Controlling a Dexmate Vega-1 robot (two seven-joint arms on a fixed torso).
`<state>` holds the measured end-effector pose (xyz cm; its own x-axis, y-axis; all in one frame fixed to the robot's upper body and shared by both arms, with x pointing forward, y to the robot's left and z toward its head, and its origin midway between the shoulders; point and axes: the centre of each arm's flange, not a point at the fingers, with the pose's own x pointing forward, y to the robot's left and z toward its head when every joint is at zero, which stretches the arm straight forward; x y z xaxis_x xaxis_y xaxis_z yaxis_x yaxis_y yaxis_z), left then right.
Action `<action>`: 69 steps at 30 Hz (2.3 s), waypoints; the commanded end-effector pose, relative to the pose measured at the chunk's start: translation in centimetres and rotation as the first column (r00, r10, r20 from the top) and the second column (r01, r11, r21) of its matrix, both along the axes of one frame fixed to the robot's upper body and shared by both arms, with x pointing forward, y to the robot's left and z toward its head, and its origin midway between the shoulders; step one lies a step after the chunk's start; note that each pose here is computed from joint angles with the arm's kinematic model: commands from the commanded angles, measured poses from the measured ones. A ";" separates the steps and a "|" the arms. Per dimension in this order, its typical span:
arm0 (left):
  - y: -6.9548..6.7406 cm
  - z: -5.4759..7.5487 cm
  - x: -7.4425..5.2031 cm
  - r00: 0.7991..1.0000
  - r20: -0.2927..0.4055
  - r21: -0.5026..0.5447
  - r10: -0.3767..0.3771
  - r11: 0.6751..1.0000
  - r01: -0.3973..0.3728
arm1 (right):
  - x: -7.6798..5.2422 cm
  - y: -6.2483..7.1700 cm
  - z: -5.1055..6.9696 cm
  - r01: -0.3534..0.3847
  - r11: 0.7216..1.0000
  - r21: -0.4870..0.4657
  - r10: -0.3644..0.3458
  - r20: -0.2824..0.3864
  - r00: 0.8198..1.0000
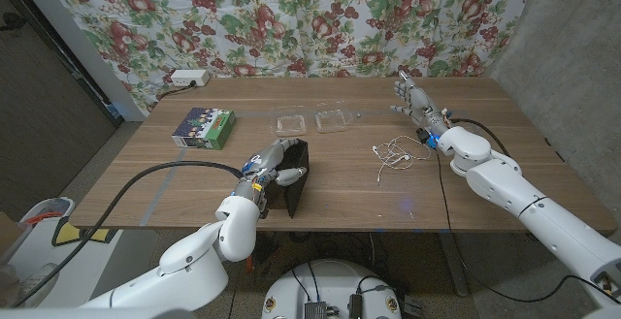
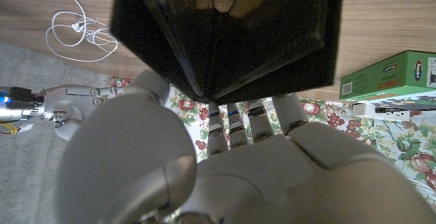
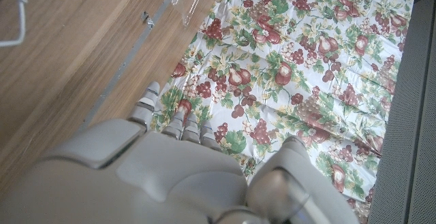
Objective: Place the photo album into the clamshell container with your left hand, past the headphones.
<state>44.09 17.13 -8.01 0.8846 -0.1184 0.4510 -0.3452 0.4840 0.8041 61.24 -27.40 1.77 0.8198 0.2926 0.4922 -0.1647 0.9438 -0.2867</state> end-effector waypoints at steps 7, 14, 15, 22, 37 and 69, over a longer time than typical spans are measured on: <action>-1.0 0.1 0.4 0.999 0.023 0.001 0.025 1.000 -0.025 | 0.0 -0.9 0.1 -0.003 1.000 0.010 0.003 0.004 1.000; -1.2 0.0 0.5 0.999 0.022 0.002 0.028 1.000 -0.028 | -0.1 -1.2 0.0 0.000 1.000 0.015 0.000 0.001 1.000; -1.3 0.0 0.5 0.999 0.026 0.000 0.029 1.000 -0.029 | -0.1 -1.2 0.0 0.001 1.000 0.014 -0.001 0.002 1.000; -1.3 -0.2 0.2 0.996 0.072 -0.015 0.045 0.999 -0.044 | -0.2 -1.3 0.0 0.000 1.000 0.011 0.000 0.002 1.000; -0.7 -0.4 -0.2 0.980 0.177 -0.040 0.093 0.995 -0.087 | -0.5 -0.9 -0.1 0.001 1.000 0.013 -0.001 0.006 1.000; 0.1 1.1 -0.7 0.950 0.292 -0.066 0.110 0.993 -0.095 | -0.7 -0.7 -0.1 -0.011 0.999 0.032 0.010 0.012 1.000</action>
<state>43.48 16.86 -7.62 0.7493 -0.0176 0.6620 -0.5779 0.4708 0.6666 60.62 -28.27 1.55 0.8129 0.2828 0.5091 -0.1692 0.9511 -0.2582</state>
